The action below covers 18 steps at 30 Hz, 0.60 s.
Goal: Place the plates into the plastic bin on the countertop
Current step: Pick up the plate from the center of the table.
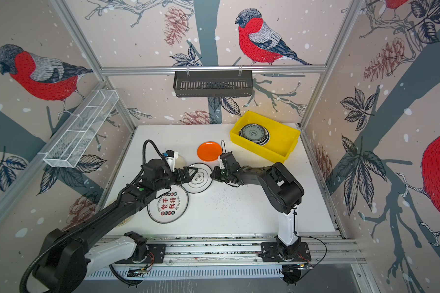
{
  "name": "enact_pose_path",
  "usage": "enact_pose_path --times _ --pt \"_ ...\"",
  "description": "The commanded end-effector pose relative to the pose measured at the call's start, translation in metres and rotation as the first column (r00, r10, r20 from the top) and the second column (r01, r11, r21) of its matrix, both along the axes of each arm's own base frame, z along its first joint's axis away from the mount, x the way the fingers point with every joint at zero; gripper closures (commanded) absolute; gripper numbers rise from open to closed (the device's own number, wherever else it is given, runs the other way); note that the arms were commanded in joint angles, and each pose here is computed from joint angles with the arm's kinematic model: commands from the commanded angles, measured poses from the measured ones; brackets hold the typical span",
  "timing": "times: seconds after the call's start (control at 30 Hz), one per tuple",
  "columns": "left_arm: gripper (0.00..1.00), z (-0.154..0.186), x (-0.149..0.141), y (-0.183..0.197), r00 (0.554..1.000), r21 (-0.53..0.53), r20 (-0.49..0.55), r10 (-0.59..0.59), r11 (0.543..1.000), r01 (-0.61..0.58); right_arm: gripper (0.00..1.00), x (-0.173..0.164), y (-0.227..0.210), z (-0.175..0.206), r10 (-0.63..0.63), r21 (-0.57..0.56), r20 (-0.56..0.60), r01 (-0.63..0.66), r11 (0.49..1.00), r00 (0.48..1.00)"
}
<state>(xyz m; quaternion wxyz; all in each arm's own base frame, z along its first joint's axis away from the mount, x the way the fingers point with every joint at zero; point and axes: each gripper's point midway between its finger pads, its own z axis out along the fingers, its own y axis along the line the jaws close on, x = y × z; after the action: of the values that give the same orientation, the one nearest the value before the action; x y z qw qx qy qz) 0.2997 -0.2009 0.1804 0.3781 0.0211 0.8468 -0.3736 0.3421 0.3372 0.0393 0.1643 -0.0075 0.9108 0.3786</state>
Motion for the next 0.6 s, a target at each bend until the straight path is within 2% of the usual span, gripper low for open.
enact_pose_path --times 0.0,0.3,0.57 --pt "0.02 0.001 0.000 0.003 1.000 -0.001 0.003 0.015 1.000 -0.015 0.96 -0.002 -0.020 -0.014 -0.034 -0.093 -0.022 0.032 0.995 0.999" --pt "0.02 -0.006 0.003 0.007 0.999 0.014 -0.014 0.042 0.999 -0.042 0.99 0.006 -0.045 0.013 -0.094 -0.028 0.004 0.094 0.995 0.996" --pt "0.02 0.005 0.002 0.004 0.999 -0.026 -0.008 0.041 0.999 -0.041 1.00 0.016 -0.064 0.046 -0.127 0.016 0.045 0.127 0.992 0.991"
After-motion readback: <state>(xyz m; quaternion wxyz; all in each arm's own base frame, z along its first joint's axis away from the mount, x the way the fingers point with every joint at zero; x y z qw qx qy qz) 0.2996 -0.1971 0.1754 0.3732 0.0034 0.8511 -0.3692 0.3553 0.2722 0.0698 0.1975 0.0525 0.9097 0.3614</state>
